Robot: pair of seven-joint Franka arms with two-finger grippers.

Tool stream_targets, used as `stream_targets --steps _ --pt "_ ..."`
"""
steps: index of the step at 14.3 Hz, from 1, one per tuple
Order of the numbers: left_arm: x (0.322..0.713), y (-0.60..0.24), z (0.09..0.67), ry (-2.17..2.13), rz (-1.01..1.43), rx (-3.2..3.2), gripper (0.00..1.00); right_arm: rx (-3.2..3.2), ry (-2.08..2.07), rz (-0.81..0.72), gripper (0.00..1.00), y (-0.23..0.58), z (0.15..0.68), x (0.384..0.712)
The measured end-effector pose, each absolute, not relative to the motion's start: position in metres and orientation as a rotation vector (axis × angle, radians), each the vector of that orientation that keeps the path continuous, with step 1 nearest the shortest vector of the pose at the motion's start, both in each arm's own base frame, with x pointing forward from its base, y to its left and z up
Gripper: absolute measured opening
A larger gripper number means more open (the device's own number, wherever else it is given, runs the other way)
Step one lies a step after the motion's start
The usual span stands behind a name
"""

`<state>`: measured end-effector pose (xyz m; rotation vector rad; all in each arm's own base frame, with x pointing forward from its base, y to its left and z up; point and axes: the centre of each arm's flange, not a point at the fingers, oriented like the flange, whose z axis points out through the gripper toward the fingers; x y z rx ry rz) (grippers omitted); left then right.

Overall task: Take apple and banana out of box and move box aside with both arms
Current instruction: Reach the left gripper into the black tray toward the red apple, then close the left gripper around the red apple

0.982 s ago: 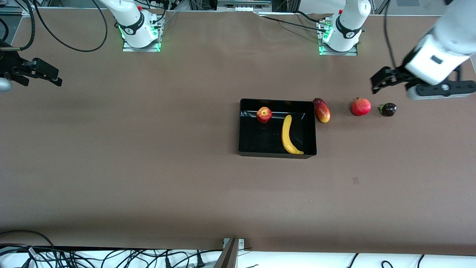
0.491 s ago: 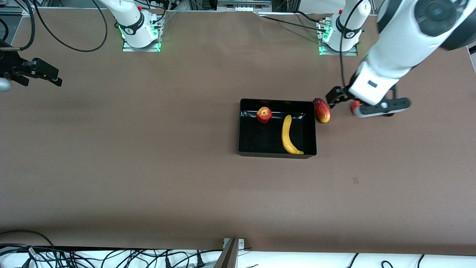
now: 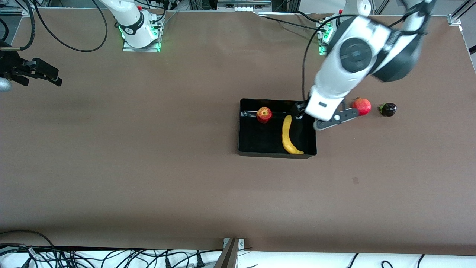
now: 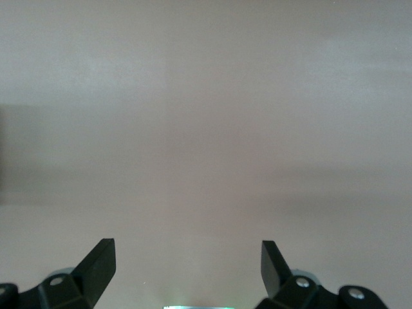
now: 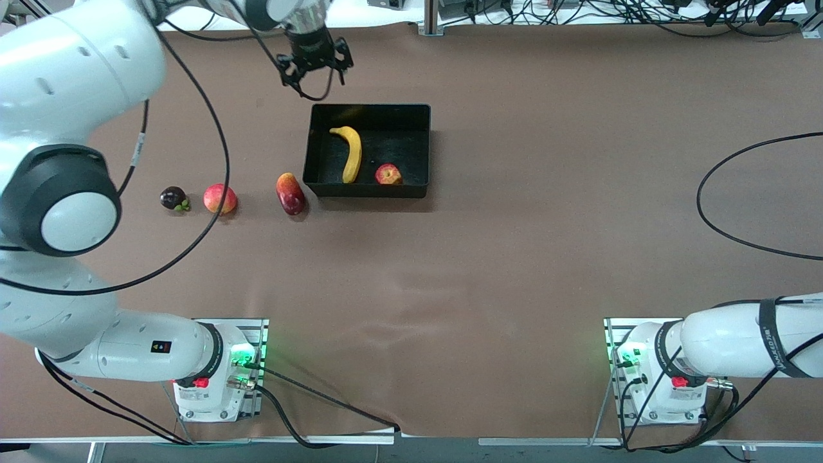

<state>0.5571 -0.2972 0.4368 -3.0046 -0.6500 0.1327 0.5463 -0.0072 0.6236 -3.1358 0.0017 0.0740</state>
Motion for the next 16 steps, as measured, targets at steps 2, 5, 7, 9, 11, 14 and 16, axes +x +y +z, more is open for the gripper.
stream_targets --steps 2,5,7,9,11,14,16 --pt "0.555 -0.327 0.393 -0.767 0.106 -2.944 1.00 -3.136 0.002 0.074 1.00 -0.007 0.624 0.546" --pt "0.555 -0.352 0.332 -0.826 0.147 -2.921 1.00 -3.136 0.002 0.074 1.00 -0.007 0.624 0.546" --pt "0.552 -0.361 0.300 -0.802 0.189 -2.923 1.00 -3.136 0.002 0.074 1.00 -0.007 0.624 0.546" --pt "0.544 -0.373 0.271 -0.753 0.223 -2.912 1.00 -3.136 0.002 0.074 1.00 -0.007 0.624 0.546" --pt "0.533 -0.387 0.246 -0.714 0.263 -2.910 1.00 -3.136 0.002 0.074 1.00 -0.007 0.624 0.546" --pt "0.518 -0.407 0.224 -0.687 0.289 -2.914 1.00 -3.136 0.002 0.074 1.00 -0.007 0.624 0.546" --pt "0.513 -0.412 0.221 -0.677 0.294 -2.914 1.00 -3.136 0.002 0.074 1.00 -0.007 0.624 0.546"
